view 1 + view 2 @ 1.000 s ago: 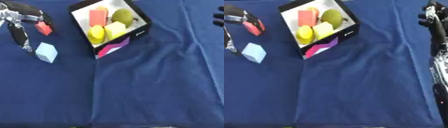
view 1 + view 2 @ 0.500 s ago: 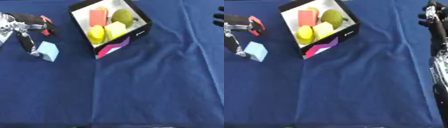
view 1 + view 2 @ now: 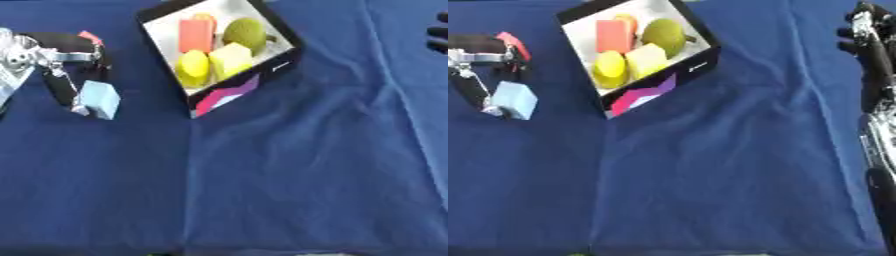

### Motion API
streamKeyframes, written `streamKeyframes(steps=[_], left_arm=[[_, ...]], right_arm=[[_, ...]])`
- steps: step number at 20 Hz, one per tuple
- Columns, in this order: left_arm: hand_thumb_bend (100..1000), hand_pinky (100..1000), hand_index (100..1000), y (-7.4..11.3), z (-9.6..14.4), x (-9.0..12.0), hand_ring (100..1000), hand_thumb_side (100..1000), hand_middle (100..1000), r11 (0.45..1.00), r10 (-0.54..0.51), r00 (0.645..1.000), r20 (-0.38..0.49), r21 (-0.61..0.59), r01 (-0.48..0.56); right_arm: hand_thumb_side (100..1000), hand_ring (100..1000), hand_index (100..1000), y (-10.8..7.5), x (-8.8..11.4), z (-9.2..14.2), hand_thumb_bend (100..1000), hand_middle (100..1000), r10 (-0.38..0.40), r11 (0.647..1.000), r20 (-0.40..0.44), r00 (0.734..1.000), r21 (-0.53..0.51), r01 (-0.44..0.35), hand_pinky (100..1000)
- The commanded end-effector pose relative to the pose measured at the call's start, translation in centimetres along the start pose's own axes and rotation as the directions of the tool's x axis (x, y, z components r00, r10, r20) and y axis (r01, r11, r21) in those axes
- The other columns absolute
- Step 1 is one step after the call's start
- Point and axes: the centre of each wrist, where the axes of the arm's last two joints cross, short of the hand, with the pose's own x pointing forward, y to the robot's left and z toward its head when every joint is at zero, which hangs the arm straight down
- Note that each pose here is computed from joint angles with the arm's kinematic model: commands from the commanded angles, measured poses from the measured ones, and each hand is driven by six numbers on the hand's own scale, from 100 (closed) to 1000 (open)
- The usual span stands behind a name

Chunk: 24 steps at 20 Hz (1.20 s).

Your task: Pick up objects on the table and place them in the box.

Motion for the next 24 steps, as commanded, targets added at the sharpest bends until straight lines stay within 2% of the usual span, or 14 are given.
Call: streamKeyframes(steps=[1, 6, 9, 12, 15, 18, 22, 24], left_arm=[[687, 399, 509, 3.5, 1.8, 0.5, 339, 100, 402, 0.985, -0.039, 0.999, -0.016, 0.165, 0.041], [721, 391, 490, 8.4, 2.0, 3.9, 317, 100, 397, 0.945, -0.076, 0.995, 0.065, 0.323, 0.051], [709, 390, 493, 11.0, 0.1, 6.7, 323, 100, 399, 0.929, -0.094, 0.986, 0.134, 0.368, 0.039], [703, 398, 496, 12.4, -2.8, 9.1, 328, 100, 402, 0.917, -0.1, 0.979, 0.177, 0.398, 0.021], [682, 395, 495, 12.2, -5.7, 10.1, 326, 100, 401, 0.919, -0.079, 0.98, 0.181, 0.394, 0.001], [702, 419, 530, 11.3, -8.2, 10.6, 361, 100, 436, 0.922, -0.073, 0.985, 0.154, 0.388, 0.007], [675, 508, 617, 9.7, -10.5, 11.1, 442, 100, 507, 0.909, -0.077, 0.991, 0.105, 0.415, 0.027], [654, 588, 693, 8.9, -11.2, 11.3, 533, 100, 579, 0.902, -0.077, 0.993, 0.089, 0.43, 0.031]], right_arm=[[630, 752, 825, -0.4, 1.0, -0.3, 100, 734, 0.001, 1.0, 0.035, 0.999, 0.0, -0.001, 775], [625, 752, 825, -0.5, 1.0, -0.3, 100, 733, 0.005, 1.0, 0.035, 0.999, -0.004, -0.005, 775], [623, 752, 825, -0.4, 1.1, -0.3, 100, 734, 0.002, 1.0, 0.037, 0.999, -0.004, -0.002, 775], [623, 752, 825, -0.1, 1.2, -0.3, 100, 734, -0.011, 1.0, 0.041, 0.999, 0.001, 0.011, 776], [626, 752, 825, 0.2, 1.2, -0.3, 100, 734, -0.02, 1.0, 0.037, 0.999, 0.009, 0.019, 777], [626, 752, 826, 0.5, 1.2, -0.3, 100, 734, -0.028, 0.999, 0.037, 0.999, 0.017, 0.027, 778], [628, 752, 826, 0.7, 1.2, -0.3, 100, 734, -0.037, 0.999, 0.037, 0.999, 0.023, 0.036, 778], [629, 751, 826, 0.8, 1.3, -0.4, 100, 733, -0.039, 0.999, 0.038, 0.999, 0.026, 0.039, 778]])
